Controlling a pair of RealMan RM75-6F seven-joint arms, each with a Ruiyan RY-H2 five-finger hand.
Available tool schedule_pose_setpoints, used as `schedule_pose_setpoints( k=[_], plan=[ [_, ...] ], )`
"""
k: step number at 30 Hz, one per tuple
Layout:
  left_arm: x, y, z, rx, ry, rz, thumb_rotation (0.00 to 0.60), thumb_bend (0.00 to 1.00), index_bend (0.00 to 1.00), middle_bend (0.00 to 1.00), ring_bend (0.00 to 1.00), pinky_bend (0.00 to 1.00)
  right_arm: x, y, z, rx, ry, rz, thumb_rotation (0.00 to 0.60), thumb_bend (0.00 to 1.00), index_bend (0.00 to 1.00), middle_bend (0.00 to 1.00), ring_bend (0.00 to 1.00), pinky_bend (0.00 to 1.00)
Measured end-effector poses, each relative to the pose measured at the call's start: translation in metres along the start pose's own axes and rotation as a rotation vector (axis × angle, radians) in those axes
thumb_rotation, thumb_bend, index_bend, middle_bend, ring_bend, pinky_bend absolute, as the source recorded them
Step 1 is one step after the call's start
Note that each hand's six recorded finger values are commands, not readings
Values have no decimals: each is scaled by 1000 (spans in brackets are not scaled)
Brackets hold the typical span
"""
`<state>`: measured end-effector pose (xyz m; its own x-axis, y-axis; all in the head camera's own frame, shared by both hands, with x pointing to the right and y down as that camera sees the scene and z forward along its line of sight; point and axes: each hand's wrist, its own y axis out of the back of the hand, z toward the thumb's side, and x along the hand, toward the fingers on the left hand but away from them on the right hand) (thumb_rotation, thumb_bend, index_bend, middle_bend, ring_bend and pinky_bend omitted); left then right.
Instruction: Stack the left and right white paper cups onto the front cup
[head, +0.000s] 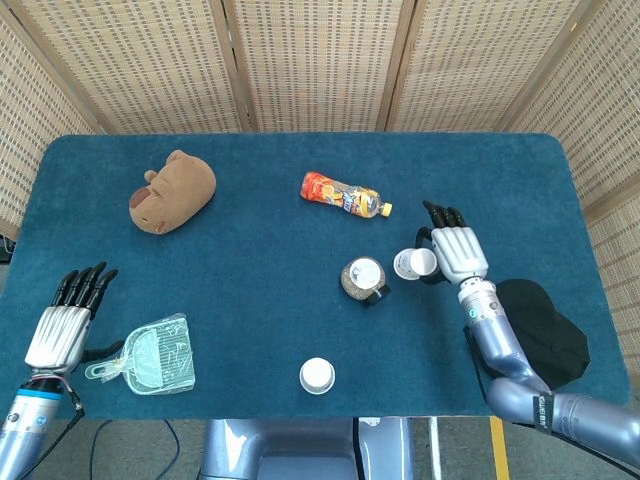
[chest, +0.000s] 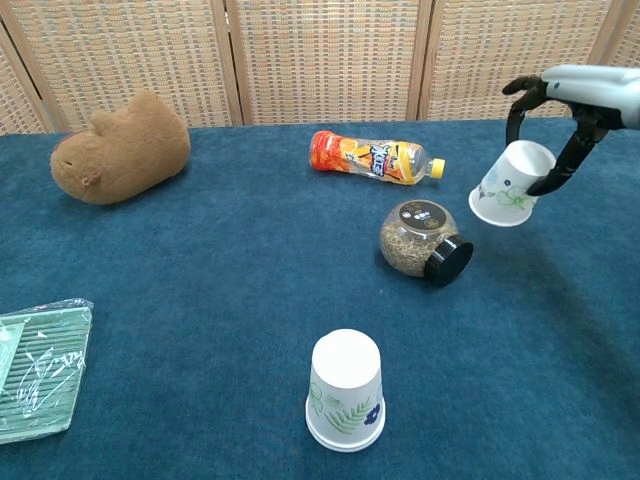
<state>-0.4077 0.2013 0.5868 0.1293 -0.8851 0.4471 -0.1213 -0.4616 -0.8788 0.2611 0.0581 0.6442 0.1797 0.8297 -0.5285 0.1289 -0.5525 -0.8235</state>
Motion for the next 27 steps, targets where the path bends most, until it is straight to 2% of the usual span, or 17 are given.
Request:
schedule_pose_setpoints(
  k=[5, 10, 17, 20, 27],
  plan=[
    [-1, 1, 1, -5, -5, 5, 600, 117, 3, 0, 0, 0, 24, 24, 14, -23, 63, -51, 600, 221, 522, 38, 0, 25],
    [-2, 1, 3, -6, -17, 1, 600, 117, 3, 0, 0, 0, 57, 35, 31, -46, 145, -72, 600, 221, 523, 38, 0, 25],
    [-4, 0, 4, -10, -22, -6, 600, 117, 4, 0, 0, 0, 115, 28, 60, -81, 283, -60, 600, 221, 524, 38, 0, 25],
    [-5, 0, 4, -10, -21, -8, 600, 117, 4, 0, 0, 0, 133, 19, 68, -106, 308, -36, 600, 221, 528, 38, 0, 25],
    [-3, -3, 3, -10, -18, -18, 600, 117, 4, 0, 0, 0, 142, -1, 85, -131, 339, 2, 600, 221, 532, 38, 0, 25]
  ],
)
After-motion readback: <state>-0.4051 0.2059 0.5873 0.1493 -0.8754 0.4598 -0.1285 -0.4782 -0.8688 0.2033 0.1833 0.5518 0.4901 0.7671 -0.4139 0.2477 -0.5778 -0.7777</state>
